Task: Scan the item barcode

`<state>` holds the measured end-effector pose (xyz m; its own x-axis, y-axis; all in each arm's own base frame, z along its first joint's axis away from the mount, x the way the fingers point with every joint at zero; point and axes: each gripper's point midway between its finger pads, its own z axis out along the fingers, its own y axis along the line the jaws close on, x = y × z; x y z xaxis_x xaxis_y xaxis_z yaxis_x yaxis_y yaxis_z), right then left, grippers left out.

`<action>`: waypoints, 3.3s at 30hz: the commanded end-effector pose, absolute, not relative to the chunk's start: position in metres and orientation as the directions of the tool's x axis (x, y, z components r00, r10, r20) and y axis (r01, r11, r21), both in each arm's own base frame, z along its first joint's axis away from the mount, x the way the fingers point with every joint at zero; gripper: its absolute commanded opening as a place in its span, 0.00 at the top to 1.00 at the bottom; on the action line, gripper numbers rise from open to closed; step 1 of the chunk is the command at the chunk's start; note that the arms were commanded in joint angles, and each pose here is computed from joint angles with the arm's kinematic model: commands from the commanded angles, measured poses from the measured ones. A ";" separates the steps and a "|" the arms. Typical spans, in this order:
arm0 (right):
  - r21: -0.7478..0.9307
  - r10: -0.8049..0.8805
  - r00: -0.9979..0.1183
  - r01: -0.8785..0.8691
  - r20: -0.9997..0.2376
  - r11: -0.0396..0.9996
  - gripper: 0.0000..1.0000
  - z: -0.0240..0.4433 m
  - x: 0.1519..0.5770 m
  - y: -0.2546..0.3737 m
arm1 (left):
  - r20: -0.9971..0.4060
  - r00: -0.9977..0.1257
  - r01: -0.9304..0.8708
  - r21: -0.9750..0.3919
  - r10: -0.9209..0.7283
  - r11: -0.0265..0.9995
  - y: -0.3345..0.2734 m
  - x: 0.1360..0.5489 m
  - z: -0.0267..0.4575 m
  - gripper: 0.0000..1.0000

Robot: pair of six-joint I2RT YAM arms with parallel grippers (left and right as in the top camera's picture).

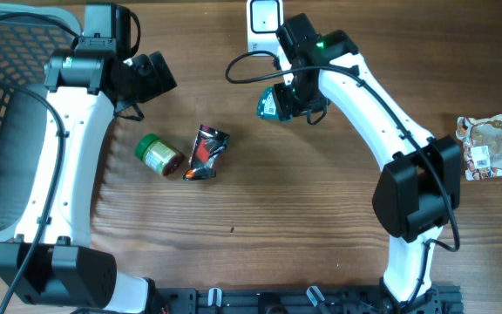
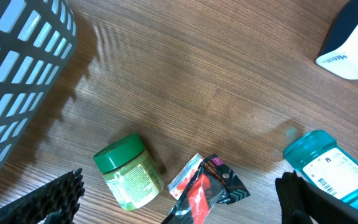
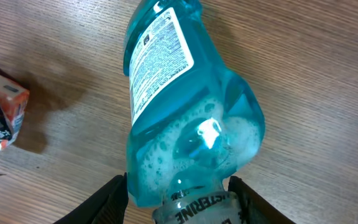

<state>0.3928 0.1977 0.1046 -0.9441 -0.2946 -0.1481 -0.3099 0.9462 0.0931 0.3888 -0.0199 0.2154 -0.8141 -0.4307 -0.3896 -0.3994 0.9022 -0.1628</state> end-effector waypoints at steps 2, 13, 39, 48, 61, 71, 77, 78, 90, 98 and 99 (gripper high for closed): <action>0.172 -0.283 -0.927 -0.329 -0.245 0.929 0.55 0.139 0.412 0.220 | -0.399 -0.818 -0.390 -0.143 -0.413 0.910 -0.016 0.388 0.216 0.00; 0.222 -0.144 -0.973 -0.183 -0.179 0.958 0.00 0.142 0.403 0.220 | -0.399 -0.818 -0.390 -0.143 -0.413 0.910 -0.016 0.388 0.216 0.00; 0.012 -0.023 -0.998 -0.023 0.057 1.000 0.07 -0.037 0.374 0.211 | -0.399 -0.819 -0.390 -0.143 -0.413 0.910 -0.016 0.388 0.216 0.00; 0.006 -0.102 -0.992 -0.102 0.074 0.995 0.24 -0.036 0.370 0.208 | -0.399 -0.818 -0.390 -0.143 -0.413 0.910 -0.016 0.388 0.216 0.00; -0.341 -0.267 -0.932 -0.341 0.244 0.876 0.00 -0.004 0.328 0.152 | -0.399 -0.819 -0.390 -0.143 -0.413 0.910 -0.016 0.388 0.216 0.00; 0.031 0.347 -0.938 0.347 0.011 0.937 0.00 0.132 0.299 0.220 | -0.399 -0.819 -0.390 -0.143 -0.413 0.910 -0.016 0.388 0.216 0.00; -0.157 0.922 -0.307 0.924 0.237 0.348 0.00 0.150 0.254 0.221 | -0.399 -0.819 -0.389 -0.143 -0.413 0.910 -0.016 0.388 0.216 0.00; -0.204 0.969 -0.114 0.966 0.218 0.160 0.00 0.149 0.254 0.224 | -0.399 -0.819 -0.390 -0.143 -0.413 0.910 -0.016 0.388 0.216 0.00; -0.115 0.829 0.095 0.993 0.552 -0.038 0.00 0.051 0.332 0.232 | -0.399 -0.818 -0.390 -0.143 -0.413 0.910 -0.016 0.388 0.216 0.00; 0.239 0.696 -0.271 0.960 0.665 0.145 0.00 0.079 0.374 0.261 | -0.400 -0.818 -0.390 -0.143 -0.413 0.910 -0.016 0.388 0.216 0.00; 0.052 0.696 -0.065 0.998 0.715 0.039 0.00 0.081 0.359 0.263 | -0.399 -0.818 -0.390 -0.143 -0.413 0.910 -0.016 0.388 0.216 0.00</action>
